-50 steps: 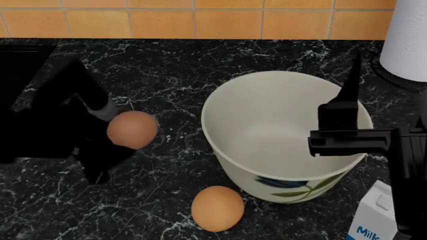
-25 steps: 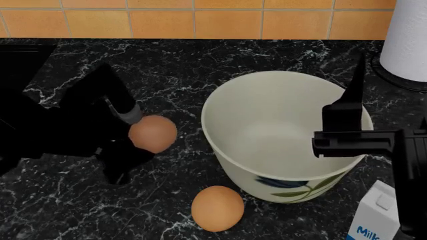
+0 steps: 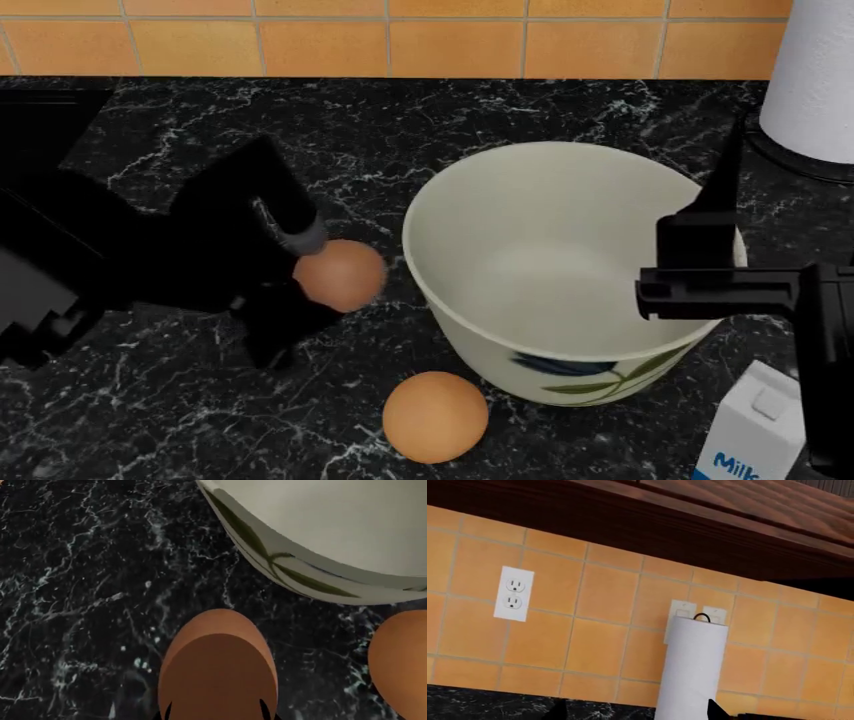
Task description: Place the eggs and milk next to the bowl.
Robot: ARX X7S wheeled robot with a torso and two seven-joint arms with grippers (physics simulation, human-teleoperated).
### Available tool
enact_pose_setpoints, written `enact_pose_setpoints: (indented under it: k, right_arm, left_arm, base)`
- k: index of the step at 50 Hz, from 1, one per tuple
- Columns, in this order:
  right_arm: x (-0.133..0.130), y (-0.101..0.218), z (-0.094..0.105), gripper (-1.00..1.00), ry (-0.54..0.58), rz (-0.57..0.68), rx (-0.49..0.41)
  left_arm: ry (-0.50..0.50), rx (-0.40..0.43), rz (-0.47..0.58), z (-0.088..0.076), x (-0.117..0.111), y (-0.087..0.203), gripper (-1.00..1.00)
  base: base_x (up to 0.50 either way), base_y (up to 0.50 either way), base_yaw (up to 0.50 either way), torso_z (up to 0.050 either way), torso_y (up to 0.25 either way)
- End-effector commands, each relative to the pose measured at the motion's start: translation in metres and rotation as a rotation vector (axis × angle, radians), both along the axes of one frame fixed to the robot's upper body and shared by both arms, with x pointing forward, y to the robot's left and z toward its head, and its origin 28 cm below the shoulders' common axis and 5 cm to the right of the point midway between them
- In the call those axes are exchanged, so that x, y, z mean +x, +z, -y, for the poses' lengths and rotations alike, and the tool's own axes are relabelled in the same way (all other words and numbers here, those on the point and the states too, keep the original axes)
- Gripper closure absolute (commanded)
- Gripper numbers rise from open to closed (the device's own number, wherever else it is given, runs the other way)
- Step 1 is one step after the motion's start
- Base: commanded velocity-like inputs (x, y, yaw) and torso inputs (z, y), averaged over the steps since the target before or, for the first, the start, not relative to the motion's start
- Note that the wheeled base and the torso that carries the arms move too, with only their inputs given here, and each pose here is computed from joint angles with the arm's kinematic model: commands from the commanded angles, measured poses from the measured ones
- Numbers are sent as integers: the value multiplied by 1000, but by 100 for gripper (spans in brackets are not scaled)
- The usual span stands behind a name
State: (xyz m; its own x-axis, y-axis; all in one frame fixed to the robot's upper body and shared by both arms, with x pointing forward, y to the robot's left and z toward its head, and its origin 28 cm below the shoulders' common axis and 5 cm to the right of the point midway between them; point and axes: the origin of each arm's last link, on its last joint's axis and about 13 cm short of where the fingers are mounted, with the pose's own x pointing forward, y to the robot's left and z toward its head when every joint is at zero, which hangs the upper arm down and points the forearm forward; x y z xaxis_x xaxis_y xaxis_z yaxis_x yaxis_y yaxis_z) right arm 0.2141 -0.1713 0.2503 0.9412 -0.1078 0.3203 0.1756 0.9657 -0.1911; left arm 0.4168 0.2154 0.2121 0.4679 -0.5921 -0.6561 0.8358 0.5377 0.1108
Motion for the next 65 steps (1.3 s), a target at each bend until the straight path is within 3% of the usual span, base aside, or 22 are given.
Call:
enact_pose_setpoints:
  k: [1, 19, 65]
  right_arm:
    - [0, -2, 2, -100, -8, -4, 3]
    - [0, -9, 8, -100, -17, -14, 11]
    - [4, -11, 10, -100, -44, -34, 2]
  left_arm:
    - [-12, 11, -7, 10, 6, -3, 100]
    - [-25, 34, -29, 21, 8, -18, 100]
    - [-35, 50, -28, 26, 5, -36, 100]
  base:
    - [0, 0, 0, 0, 0]
    - [0, 0, 0, 0, 0]
    - [0, 0, 0, 0, 0]
